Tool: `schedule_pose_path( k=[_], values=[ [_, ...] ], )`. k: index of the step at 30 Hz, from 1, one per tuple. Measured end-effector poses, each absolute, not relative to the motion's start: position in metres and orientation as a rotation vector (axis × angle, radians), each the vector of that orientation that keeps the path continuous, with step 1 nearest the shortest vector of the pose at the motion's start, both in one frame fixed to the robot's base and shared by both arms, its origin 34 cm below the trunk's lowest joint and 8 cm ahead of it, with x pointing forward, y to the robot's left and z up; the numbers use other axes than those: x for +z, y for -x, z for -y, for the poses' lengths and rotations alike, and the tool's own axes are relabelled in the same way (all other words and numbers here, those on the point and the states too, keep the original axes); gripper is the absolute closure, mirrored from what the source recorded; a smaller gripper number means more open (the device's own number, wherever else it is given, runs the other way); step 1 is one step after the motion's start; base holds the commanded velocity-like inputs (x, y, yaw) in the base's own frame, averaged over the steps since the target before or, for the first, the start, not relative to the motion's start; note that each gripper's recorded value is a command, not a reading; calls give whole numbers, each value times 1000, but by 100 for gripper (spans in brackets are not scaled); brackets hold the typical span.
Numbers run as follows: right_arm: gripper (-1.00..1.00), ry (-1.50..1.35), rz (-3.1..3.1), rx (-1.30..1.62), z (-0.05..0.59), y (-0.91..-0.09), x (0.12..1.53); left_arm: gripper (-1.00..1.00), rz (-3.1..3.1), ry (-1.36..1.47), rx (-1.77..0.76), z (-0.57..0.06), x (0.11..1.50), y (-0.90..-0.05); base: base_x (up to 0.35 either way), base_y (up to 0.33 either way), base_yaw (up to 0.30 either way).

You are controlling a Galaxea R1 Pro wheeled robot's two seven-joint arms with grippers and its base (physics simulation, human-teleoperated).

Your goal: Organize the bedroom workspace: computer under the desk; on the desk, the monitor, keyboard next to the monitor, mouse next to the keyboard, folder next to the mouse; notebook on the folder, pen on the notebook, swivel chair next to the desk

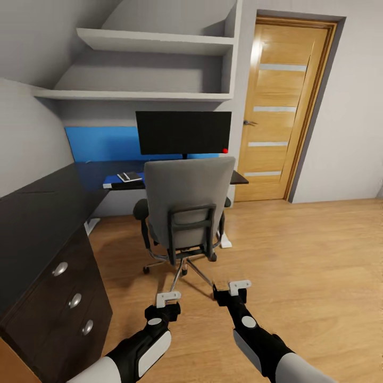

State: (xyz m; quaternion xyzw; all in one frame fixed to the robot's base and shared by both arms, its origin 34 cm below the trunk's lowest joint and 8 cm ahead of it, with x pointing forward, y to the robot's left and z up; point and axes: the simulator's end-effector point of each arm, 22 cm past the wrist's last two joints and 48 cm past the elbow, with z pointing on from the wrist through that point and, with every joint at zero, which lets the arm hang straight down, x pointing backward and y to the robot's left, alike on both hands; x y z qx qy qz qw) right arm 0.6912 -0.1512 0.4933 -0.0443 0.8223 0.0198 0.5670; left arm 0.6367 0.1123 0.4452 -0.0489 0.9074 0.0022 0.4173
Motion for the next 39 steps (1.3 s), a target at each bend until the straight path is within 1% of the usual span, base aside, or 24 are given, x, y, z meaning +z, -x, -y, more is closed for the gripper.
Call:
schedule_pose_path(
  k=[9, 10, 11, 28, 35, 36, 39],
  values=[
    [-100, 59, -1910, 29, 168, -695, 510, -100, -2291, 126, 20, -117, 459, -638, -336, 0, 0],
    [-100, -10, -1873, -1, 191, -692, 508, -100, -2294, 126, 22, -117, 460, -638, -336, 0, 0],
    [-100, -17, -1858, -9, 196, -691, 509, -100, -2296, 127, 25, -118, 461, -638, -336, 0, 0],
    [-100, -18, -1861, -46, 214, -691, 535, -100, -2312, 127, 48, -125, 490, -641, -336, -46, 0],
    [-100, 5, -1975, -181, 269, -658, 502, -100, -2334, 132, 105, -142, 492, -637, -336, -74, 0],
    [-100, 1, -1981, -213, 285, -649, 497, -100, -2357, 135, 147, -156, 482, -630, -336, -40, 0],
    [-100, 6, -1982, -249, 302, -634, 494, -100, -2377, 141, 211, -176, 474, -620, -336, -20, 0]
  ],
)
